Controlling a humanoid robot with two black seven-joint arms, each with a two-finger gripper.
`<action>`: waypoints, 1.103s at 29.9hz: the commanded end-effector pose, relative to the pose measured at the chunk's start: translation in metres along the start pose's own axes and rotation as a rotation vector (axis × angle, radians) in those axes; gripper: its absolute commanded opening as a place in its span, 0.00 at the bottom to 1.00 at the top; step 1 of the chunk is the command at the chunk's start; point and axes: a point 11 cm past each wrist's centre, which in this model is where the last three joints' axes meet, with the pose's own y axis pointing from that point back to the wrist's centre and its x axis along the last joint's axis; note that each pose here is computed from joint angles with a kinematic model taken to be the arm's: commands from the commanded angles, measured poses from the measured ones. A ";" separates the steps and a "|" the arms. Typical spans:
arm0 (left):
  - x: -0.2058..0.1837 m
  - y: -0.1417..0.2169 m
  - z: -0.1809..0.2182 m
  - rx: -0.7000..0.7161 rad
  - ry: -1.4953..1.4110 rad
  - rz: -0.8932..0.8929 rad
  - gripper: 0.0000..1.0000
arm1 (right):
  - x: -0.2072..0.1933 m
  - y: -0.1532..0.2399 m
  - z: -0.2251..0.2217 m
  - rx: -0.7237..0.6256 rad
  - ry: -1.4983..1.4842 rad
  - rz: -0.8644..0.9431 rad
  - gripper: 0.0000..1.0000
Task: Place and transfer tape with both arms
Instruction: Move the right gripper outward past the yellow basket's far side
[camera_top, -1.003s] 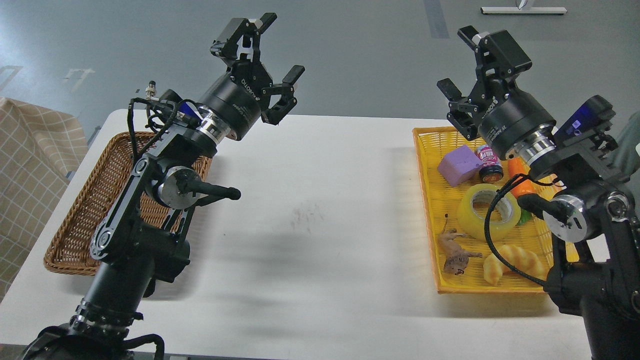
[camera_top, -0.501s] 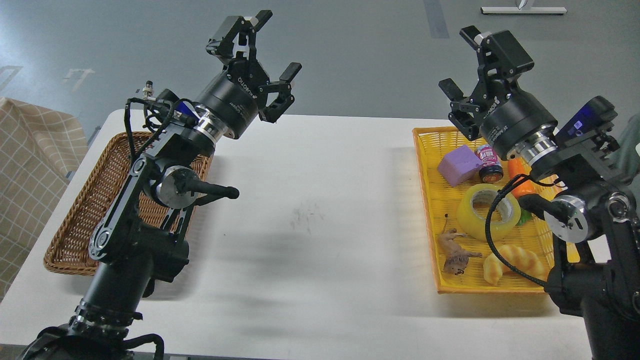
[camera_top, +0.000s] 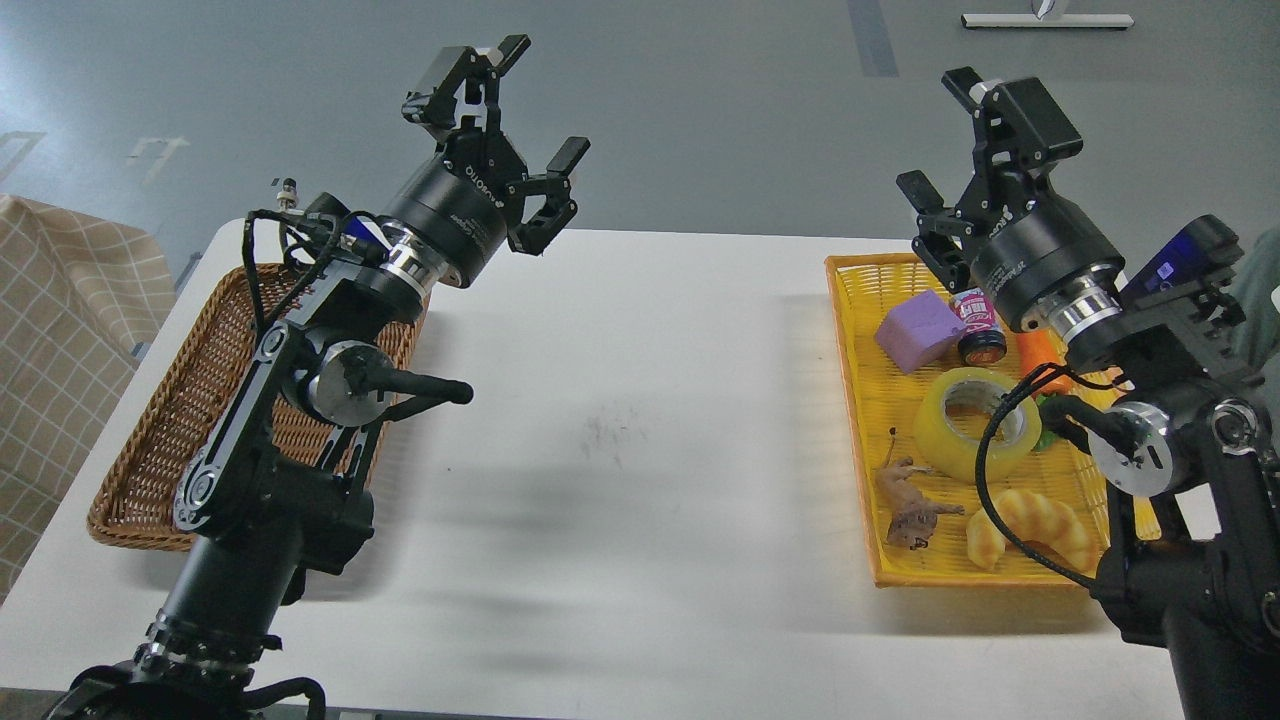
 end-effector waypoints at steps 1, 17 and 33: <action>0.000 0.002 0.000 -0.001 0.001 0.000 0.99 | 0.001 0.005 0.011 -0.024 -0.013 0.007 1.00; -0.003 0.005 0.002 -0.012 0.000 -0.009 0.99 | 0.048 0.028 -0.011 0.045 -0.008 0.142 1.00; -0.001 0.007 0.000 -0.008 0.001 0.004 0.99 | 0.045 0.052 0.028 -0.053 -0.057 0.175 1.00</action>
